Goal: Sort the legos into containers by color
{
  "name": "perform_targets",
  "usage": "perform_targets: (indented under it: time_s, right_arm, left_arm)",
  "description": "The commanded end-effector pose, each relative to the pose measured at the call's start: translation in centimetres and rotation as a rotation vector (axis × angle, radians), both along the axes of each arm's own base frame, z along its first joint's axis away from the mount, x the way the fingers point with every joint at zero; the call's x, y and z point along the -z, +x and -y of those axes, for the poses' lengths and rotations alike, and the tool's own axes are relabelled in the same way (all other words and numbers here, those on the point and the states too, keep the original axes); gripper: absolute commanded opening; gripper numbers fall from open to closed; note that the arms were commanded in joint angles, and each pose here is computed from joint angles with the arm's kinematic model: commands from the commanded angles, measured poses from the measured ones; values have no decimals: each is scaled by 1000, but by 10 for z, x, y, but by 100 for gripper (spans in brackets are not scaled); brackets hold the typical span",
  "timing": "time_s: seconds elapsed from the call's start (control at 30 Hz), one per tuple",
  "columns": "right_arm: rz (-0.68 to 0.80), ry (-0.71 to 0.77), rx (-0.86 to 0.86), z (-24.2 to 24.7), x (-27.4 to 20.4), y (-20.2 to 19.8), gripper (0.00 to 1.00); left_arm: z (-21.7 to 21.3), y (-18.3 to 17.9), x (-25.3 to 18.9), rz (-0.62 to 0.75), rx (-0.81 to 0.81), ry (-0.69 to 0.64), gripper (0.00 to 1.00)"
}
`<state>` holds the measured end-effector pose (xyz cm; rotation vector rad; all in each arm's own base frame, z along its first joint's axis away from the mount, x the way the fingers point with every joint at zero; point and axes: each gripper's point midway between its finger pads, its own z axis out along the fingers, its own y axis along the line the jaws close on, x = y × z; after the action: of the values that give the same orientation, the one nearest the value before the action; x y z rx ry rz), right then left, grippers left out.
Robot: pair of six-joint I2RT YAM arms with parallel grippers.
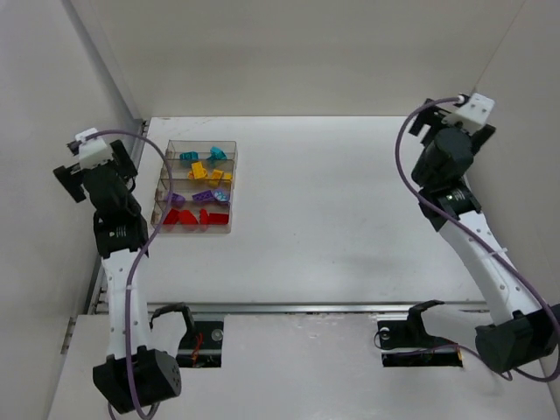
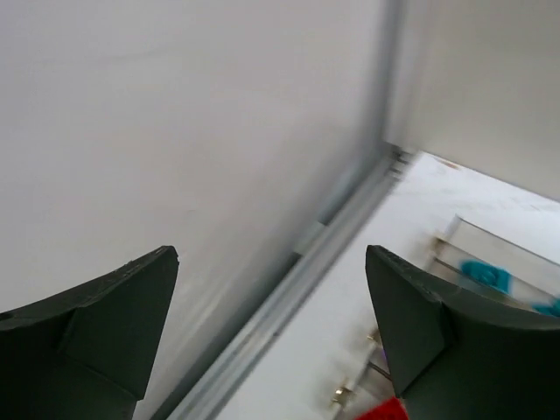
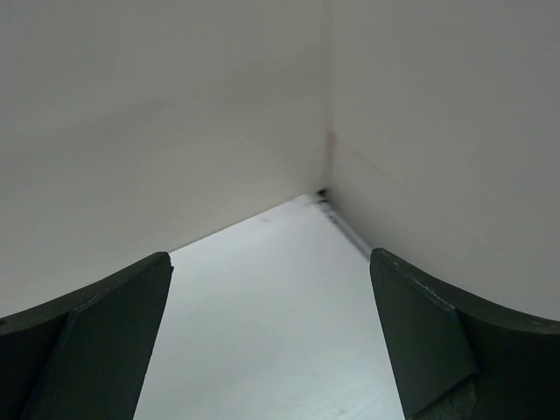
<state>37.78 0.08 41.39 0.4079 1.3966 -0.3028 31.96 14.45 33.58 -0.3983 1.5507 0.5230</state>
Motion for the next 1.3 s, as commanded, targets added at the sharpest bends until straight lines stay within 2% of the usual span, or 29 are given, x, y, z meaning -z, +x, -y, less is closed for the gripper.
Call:
perform_targets:
  time_s: [0.0,0.07,0.17,0.27,0.33,0.43,0.63,0.97,1.27]
  right_arm:
    - [82,79,255,66,-15,-42,100]
    - [80,75,324,89,-12,-49,100]
    - [97,56,308,96,-21,-53,100]
    - [110,43,252,91,-26,-50,100]
    - [147,87,244,89,-32,-47,100]
    - [201,160,251,90,-36,-48,100]
    - [267,214,188,82,-45,-54,100]
    - [293,192,47,63,-59,-55,100]
    - [280,186,63,66,-54,-54,100]
  left_arm:
    - [-42,-51,-11,82,-324,-41,86]
    - [-48,-68,-10,86,-365,-40,86]
    - [-50,-81,3,73,-387,-41,87]
    - [-47,-81,18,55,-373,-86,87]
    - [-44,-77,27,41,-350,-109,87]
    - [-38,-70,27,45,-303,-119,87]
    - [-34,-65,21,51,-260,-107,87]
    - [-31,-66,21,41,-242,-110,87]
    - [-26,-65,22,31,-215,-114,91]
